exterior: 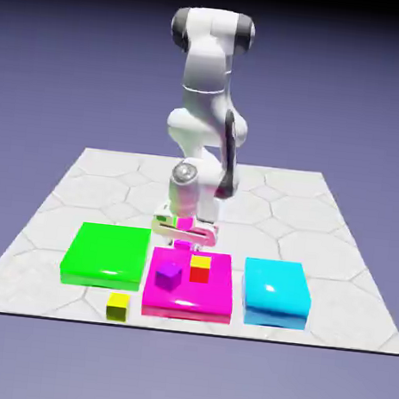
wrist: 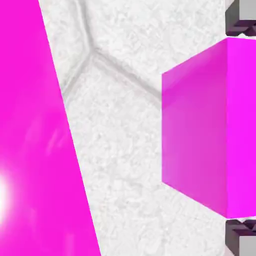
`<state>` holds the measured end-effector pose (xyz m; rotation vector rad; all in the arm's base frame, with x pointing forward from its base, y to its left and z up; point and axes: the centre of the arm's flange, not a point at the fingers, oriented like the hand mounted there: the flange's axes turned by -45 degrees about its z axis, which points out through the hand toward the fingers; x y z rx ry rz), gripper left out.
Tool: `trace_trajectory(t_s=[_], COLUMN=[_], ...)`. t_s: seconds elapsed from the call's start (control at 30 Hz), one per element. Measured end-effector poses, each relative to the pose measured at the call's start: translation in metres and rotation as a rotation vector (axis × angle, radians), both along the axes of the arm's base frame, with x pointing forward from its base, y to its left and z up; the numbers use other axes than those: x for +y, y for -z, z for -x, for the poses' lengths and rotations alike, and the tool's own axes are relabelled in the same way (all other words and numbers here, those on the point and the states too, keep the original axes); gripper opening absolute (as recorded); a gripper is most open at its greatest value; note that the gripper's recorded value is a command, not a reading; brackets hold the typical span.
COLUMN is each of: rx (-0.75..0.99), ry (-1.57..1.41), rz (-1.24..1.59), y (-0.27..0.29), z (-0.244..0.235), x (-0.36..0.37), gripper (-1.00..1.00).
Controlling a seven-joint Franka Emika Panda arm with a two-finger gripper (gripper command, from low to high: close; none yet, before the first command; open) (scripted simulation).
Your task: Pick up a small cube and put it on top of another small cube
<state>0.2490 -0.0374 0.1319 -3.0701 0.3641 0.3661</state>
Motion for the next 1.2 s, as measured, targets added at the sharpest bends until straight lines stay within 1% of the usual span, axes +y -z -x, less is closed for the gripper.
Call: trace_trajectory(t_s=[0.3,0.37,0.7,0.87,0.93,0.97,1.1,1.13,1.2], rx=[0.0,0.0,-0.012,-0.004,0.0,0.0,0.0,0.0,0.0], ry=[0.0,0.0,-0.584,-0.872,-0.952,-0.95,-0.951,-0.949,-0.952], rz=[0.0,0.0,-0.005,-0.003,-0.002,-0.002,-0.001,-0.001,0.001], y=[-0.061,-0.062,-0.126,-0.164,-0.176,-0.176,-0.117,-0.108,-0.108], z=[-0.009,-0.009,-0.129,-0.178,-0.191,-0.191,-0.184,-0.182,-0.182], x=[-0.002,-0.002,0.035,0.07,0.082,0.081,0.075,0.073,0.074], gripper=[-1.0,-1.0,-1.0,-1.0,-1.0,-1.0,-1.0,1.0,1.0])
